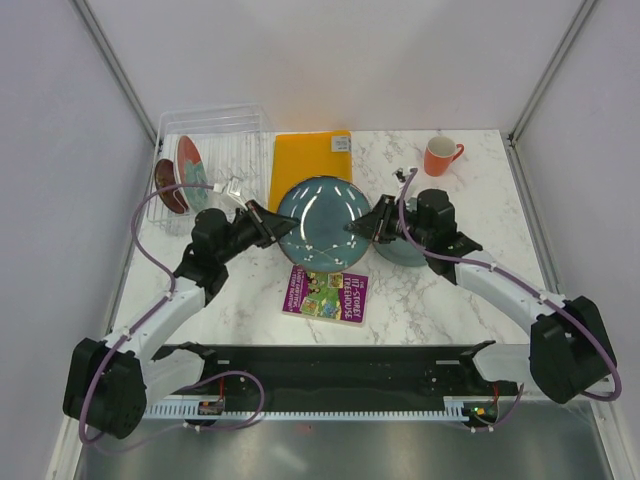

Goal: Unload the plates from the dish rack

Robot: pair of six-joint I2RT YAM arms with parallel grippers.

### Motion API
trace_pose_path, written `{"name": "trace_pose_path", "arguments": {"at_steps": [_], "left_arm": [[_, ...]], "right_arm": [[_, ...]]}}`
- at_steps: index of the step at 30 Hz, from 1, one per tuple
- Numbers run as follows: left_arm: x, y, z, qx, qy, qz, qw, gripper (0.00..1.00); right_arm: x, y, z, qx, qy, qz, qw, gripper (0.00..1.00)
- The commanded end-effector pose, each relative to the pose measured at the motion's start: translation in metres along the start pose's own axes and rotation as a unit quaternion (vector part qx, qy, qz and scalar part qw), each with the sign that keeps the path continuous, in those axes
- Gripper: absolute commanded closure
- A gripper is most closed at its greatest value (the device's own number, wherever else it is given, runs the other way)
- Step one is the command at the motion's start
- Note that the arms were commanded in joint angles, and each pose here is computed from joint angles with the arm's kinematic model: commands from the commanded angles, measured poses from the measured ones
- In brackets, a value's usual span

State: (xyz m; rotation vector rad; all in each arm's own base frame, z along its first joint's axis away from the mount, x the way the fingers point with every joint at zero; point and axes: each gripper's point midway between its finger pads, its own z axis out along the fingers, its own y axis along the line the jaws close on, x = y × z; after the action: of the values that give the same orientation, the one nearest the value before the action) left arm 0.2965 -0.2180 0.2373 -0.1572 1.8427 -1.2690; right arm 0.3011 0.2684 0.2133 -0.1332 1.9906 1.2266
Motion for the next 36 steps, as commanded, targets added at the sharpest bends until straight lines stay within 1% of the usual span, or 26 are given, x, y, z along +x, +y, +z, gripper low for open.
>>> {"name": "trace_pose_path", "arguments": {"at_steps": [1,2,3,4,6,7,8,9,10,11,12,13,14,15,16,17,18,20,21,23,24,29,33,34,36], "left_arm": [[-0.028,-0.065,-0.008,0.113,-0.044,-0.002,0.993,0.98],[-0.028,-0.062,-0.008,0.105,-0.045,0.0,0.993,0.98],[-0.03,-0.06,-0.009,0.098,-0.051,0.011,0.994,0.98],[-0.028,-0.055,-0.009,0.084,-0.048,0.01,0.995,0.98],[-0.029,-0.049,-0.009,0.068,-0.049,0.024,0.996,0.98],[-0.034,-0.05,-0.009,0.059,-0.054,0.033,0.996,0.91],[-0.028,-0.039,-0.008,0.031,-0.038,0.032,0.998,0.79],[-0.028,-0.032,-0.008,0.014,-0.035,0.058,0.998,0.68],[-0.038,-0.031,-0.009,-0.006,-0.049,0.074,0.996,0.54],[-0.031,-0.014,-0.012,-0.048,-0.032,0.079,0.995,0.47],[-0.036,-0.004,-0.015,-0.076,-0.038,0.114,0.99,0.41],[-0.047,0.014,-0.021,-0.128,-0.065,0.126,0.982,0.31],[-0.052,0.023,-0.031,-0.161,-0.079,0.137,0.974,0.28],[-0.059,0.045,-0.044,-0.22,-0.096,0.155,0.958,0.26],[-0.058,0.052,-0.052,-0.238,-0.1,0.165,0.952,0.25],[-0.065,0.044,-0.063,-0.234,-0.122,0.177,0.948,0.25],[-0.067,0.045,-0.07,-0.241,-0.132,0.189,0.943,0.25],[-0.066,0.046,-0.083,-0.241,-0.148,0.197,0.939,0.23],[-0.07,0.037,-0.093,-0.231,-0.167,0.205,0.936,0.23],[-0.067,0.038,-0.101,-0.231,-0.173,0.208,0.934,0.21],[-0.07,0.032,-0.107,-0.224,-0.186,0.212,0.933,0.21],[-0.068,0.032,-0.121,-0.235,-0.191,0.224,0.926,0.2],[-0.072,0.034,-0.127,-0.25,-0.192,0.234,0.92,0.2],[-0.072,0.033,-0.128,-0.25,-0.193,0.235,0.919,0.2],[-0.072,0.033,-0.129,-0.251,-0.192,0.234,0.919,0.2]], "right_arm": [[-0.021,0.006,0.001,0.004,-0.037,-0.024,0.999,0.98],[-0.023,0.003,0.0,0.016,-0.04,-0.029,0.999,1.0],[-0.024,0.002,-0.004,0.03,-0.037,-0.031,0.998,1.0],[-0.029,-0.006,-0.007,0.055,-0.049,-0.045,0.996,1.0],[-0.039,-0.006,-0.015,0.076,-0.064,-0.061,0.993,1.0],[-0.038,-0.014,-0.02,0.1,-0.062,-0.065,0.991,1.0],[-0.047,-0.016,-0.027,0.12,-0.083,-0.071,0.987,1.0],[-0.049,-0.02,-0.032,0.136,-0.087,-0.073,0.984,1.0],[-0.054,-0.022,-0.037,0.146,-0.097,-0.075,0.982,1.0],[-0.06,-0.025,-0.044,0.162,-0.109,-0.078,0.978,1.0],[-0.062,-0.028,-0.049,0.171,-0.11,-0.078,0.976,1.0],[-0.069,-0.035,-0.055,0.184,-0.12,-0.075,0.973,1.0],[-0.074,-0.038,-0.061,0.192,-0.126,-0.079,0.97,1.0],[-0.077,-0.043,-0.065,0.203,-0.124,-0.081,0.968,1.0],[-0.085,-0.055,-0.074,0.222,-0.133,-0.077,0.963,1.0],[-0.088,-0.064,-0.078,0.233,-0.134,-0.073,0.96,1.0],[-0.094,-0.076,-0.086,0.243,-0.137,-0.067,0.958,1.0],[-0.098,-0.092,-0.092,0.257,-0.136,-0.057,0.955,1.0],[-0.101,-0.102,-0.098,0.266,-0.139,-0.049,0.953,1.0],[-0.101,-0.116,-0.1,0.279,-0.135,-0.043,0.95,1.0],[-0.106,-0.123,-0.103,0.287,-0.14,-0.041,0.947,1.0],[-0.106,-0.154,-0.102,0.297,-0.127,-0.011,0.946,1.0],[-0.104,-0.169,-0.098,0.283,-0.128,0.009,0.951,1.0],[-0.106,-0.177,-0.104,0.288,-0.132,0.018,0.948,1.0],[-0.099,-0.188,-0.101,0.288,-0.119,0.035,0.95,1.0]]}}
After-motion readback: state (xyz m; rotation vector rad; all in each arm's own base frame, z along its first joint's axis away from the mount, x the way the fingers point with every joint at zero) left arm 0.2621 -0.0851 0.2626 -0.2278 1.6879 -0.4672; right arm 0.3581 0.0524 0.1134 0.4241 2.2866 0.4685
